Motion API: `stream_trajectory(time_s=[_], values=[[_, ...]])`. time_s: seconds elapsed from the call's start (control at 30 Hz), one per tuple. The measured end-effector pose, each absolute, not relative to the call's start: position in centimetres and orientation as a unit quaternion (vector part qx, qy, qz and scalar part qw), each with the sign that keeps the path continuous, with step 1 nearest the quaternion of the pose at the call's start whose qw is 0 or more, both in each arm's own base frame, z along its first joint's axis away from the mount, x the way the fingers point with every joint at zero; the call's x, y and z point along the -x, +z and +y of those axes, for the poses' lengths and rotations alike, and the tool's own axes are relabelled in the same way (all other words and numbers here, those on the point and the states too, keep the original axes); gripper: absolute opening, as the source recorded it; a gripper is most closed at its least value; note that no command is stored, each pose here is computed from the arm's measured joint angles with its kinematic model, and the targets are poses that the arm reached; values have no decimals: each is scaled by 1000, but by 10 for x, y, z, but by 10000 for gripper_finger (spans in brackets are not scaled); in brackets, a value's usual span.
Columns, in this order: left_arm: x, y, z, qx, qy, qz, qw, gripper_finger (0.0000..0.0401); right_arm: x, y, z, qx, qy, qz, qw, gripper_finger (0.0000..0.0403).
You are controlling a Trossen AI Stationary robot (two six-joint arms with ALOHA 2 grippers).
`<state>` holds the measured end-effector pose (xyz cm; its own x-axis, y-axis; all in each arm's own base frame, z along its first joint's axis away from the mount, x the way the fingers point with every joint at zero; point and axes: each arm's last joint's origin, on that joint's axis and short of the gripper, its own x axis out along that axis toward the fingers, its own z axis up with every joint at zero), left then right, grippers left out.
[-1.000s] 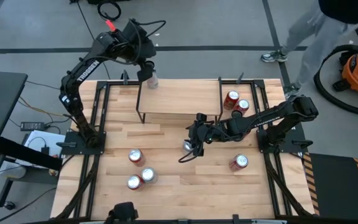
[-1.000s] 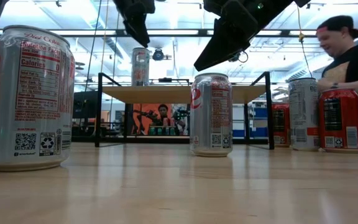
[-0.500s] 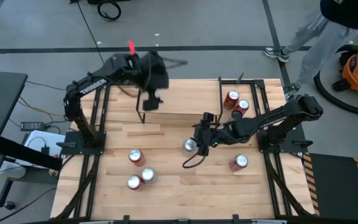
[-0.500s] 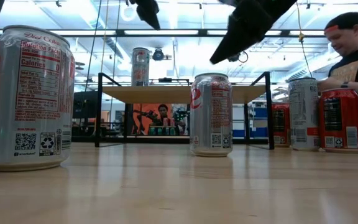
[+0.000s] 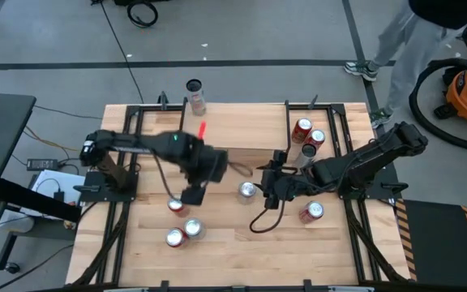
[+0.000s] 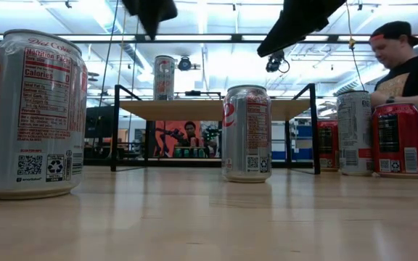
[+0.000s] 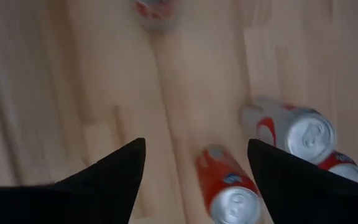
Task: Place canned beverage on shelf
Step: Put the top left orange soda can on the shelf
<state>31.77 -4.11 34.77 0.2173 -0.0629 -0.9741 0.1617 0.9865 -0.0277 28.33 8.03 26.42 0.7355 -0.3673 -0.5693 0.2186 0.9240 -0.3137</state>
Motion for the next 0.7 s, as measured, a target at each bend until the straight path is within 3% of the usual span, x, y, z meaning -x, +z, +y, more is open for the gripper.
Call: stream_trajectory(time_s=[0.27, 0.5, 0.7], values=[[-298, 318, -78, -50, -43, 662, 747, 288, -288, 267, 82, 102, -133, 309, 936, 252], [-270, 311, -92, -91, -20, 609, 787, 288, -290, 269, 82, 100, -126, 300, 940, 252], [-251, 309, -90, -41, 5, 587, 808, 288, -300, 263, 80, 107, -115, 297, 942, 252]])
